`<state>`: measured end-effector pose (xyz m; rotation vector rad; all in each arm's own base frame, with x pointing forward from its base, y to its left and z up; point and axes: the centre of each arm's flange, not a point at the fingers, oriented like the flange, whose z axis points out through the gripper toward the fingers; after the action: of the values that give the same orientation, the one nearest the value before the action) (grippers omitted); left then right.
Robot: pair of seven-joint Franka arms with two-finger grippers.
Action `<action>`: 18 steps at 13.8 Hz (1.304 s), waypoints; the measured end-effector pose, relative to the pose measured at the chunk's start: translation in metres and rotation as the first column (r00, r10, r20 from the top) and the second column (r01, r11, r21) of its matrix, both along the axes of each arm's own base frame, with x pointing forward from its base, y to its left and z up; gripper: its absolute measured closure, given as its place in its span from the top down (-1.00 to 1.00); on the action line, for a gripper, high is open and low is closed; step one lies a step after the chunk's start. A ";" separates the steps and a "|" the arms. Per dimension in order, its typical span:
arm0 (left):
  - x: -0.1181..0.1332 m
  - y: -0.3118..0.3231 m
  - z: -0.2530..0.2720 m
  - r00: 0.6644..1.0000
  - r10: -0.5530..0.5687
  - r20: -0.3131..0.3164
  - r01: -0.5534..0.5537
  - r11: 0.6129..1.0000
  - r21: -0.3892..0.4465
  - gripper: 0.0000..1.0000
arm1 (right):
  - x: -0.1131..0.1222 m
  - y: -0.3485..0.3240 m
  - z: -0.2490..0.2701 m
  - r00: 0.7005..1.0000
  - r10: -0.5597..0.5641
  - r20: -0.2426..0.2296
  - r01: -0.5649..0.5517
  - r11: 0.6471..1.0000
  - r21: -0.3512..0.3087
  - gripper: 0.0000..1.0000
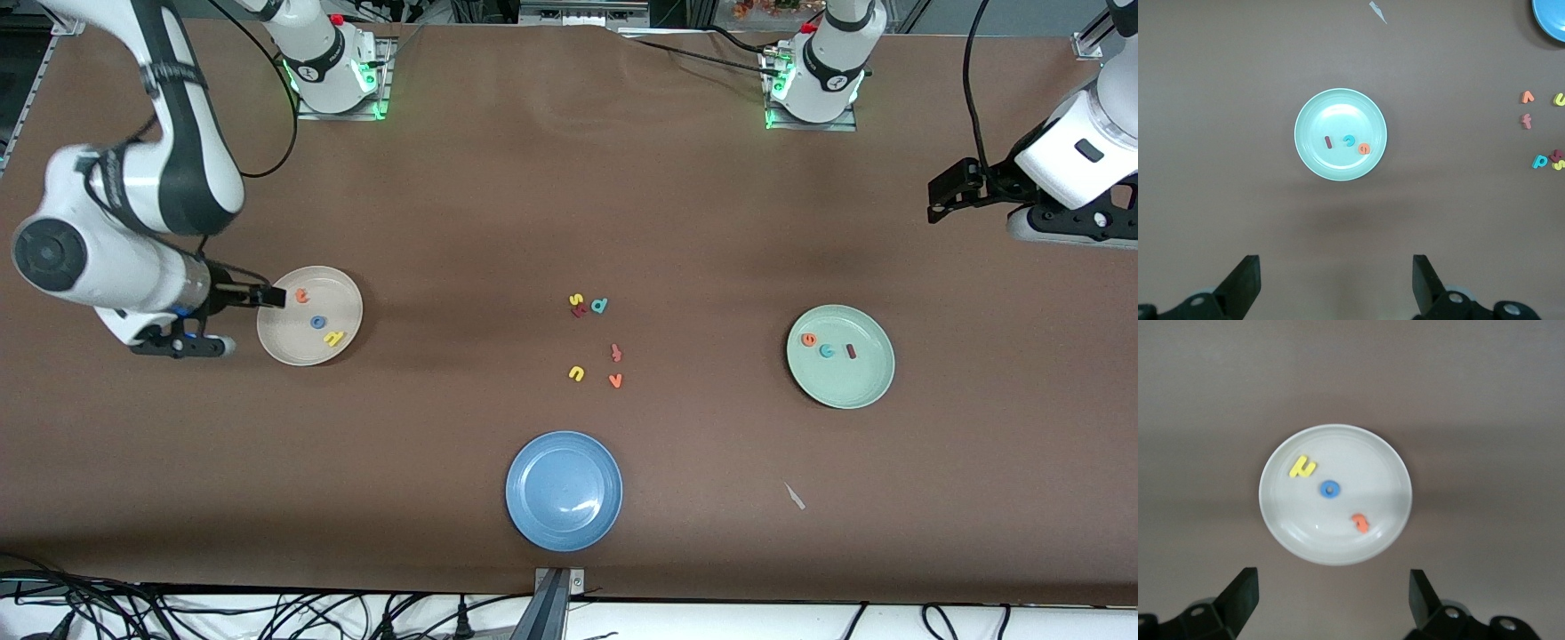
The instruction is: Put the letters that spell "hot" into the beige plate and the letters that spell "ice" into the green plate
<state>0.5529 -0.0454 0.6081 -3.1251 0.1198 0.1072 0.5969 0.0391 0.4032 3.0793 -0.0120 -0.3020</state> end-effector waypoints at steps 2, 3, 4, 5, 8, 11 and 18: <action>0.000 0.000 0.000 1.000 0.000 0.000 0.000 1.000 0.000 1.00 | -0.022 0.000 0.049 1.000 0.002 -0.010 -0.002 1.000 -0.001 1.00; 0.000 -0.001 0.000 1.000 -0.003 0.000 0.003 1.000 0.000 1.00 | -0.034 -0.003 0.070 1.000 -0.003 -0.024 0.003 1.000 0.000 1.00; 0.000 -0.004 0.000 1.000 -0.007 0.001 0.007 1.000 0.000 1.00 | -0.044 -0.008 0.087 0.999 -0.012 -0.036 0.012 1.000 0.001 1.00; 0.000 -0.006 0.000 1.000 -0.011 0.001 0.011 1.000 0.000 1.00 | -0.053 -0.014 0.101 0.999 -0.021 -0.047 0.021 1.000 0.003 1.00; -0.001 -0.008 0.000 1.000 -0.014 0.001 0.014 1.000 0.000 1.00 | -0.068 -0.018 0.137 0.996 -0.016 -0.089 0.017 1.000 0.006 1.00; -0.001 -0.008 0.000 1.000 -0.014 0.001 0.014 1.000 0.000 1.00 | -0.069 -0.014 0.165 0.997 0.013 -0.082 -0.012 1.000 0.012 1.00; -0.001 -0.007 0.000 1.000 -0.012 0.000 0.012 1.000 0.000 1.00 | -0.064 -0.020 0.157 0.996 0.009 -0.094 -0.009 1.000 0.010 1.00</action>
<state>0.5523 -0.0523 0.6086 -3.1240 0.1393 0.1069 0.5325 0.0189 0.5599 3.0704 0.0069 -0.4476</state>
